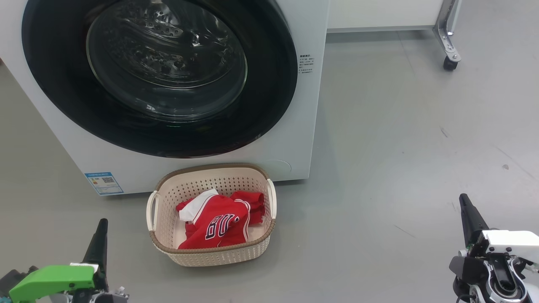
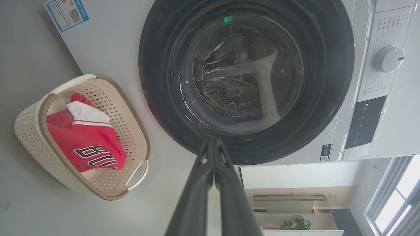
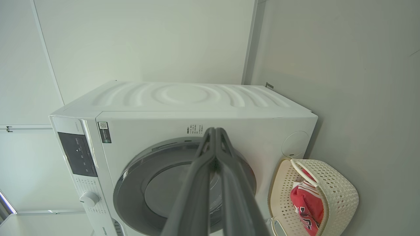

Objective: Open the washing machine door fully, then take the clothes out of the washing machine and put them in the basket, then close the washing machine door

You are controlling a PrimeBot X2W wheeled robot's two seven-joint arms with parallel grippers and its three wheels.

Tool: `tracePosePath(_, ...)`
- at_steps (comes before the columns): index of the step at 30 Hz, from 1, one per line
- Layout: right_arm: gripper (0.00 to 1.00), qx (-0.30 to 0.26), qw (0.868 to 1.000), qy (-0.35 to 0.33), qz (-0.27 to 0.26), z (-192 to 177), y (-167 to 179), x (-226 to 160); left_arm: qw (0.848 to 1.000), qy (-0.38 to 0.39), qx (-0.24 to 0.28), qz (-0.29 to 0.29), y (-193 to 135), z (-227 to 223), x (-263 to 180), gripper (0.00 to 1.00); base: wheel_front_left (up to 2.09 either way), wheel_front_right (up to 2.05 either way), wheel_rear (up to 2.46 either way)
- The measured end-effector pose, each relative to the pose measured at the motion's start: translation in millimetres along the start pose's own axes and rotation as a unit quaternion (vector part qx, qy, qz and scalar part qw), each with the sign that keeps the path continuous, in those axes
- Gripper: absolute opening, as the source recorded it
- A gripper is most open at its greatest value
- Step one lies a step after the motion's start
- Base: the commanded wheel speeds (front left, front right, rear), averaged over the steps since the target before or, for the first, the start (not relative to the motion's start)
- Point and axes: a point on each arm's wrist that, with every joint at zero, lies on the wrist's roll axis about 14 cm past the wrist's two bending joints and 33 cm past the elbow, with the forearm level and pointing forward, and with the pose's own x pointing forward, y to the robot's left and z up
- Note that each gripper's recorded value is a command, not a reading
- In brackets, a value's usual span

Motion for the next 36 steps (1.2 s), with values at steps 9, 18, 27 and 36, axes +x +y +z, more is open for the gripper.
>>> tracePosePath(9, 0.00, 0.000, 1.000, 0.000, 0.000, 0.1, -0.3, -0.1, 1.000, -0.001, 0.000, -0.002, 0.0, 0.4, -0.1, 0.00, 0.00, 0.00, 0.00)
tracePosePath(18, 0.00, 0.001, 1.000, -0.001, -0.001, 0.3, -0.9, -0.1, 1.000, 0.000, 0.000, -0.002, 0.2, 0.5, 0.1, 0.00, 0.00, 0.00, 0.00)
tracePosePath(27, 0.00, 0.001, 1.000, -0.001, -0.001, 0.5, -1.0, -0.2, 1.000, -0.001, 0.000, -0.001, 0.7, 0.8, 0.3, 0.00, 0.00, 0.00, 0.00)
tracePosePath(36, 0.00, 0.002, 1.000, -0.002, -0.002, 0.6, -1.7, -0.2, 1.000, 0.000, 0.000, -0.001, 0.3, 0.8, 0.7, 0.00, 0.00, 0.00, 0.00)
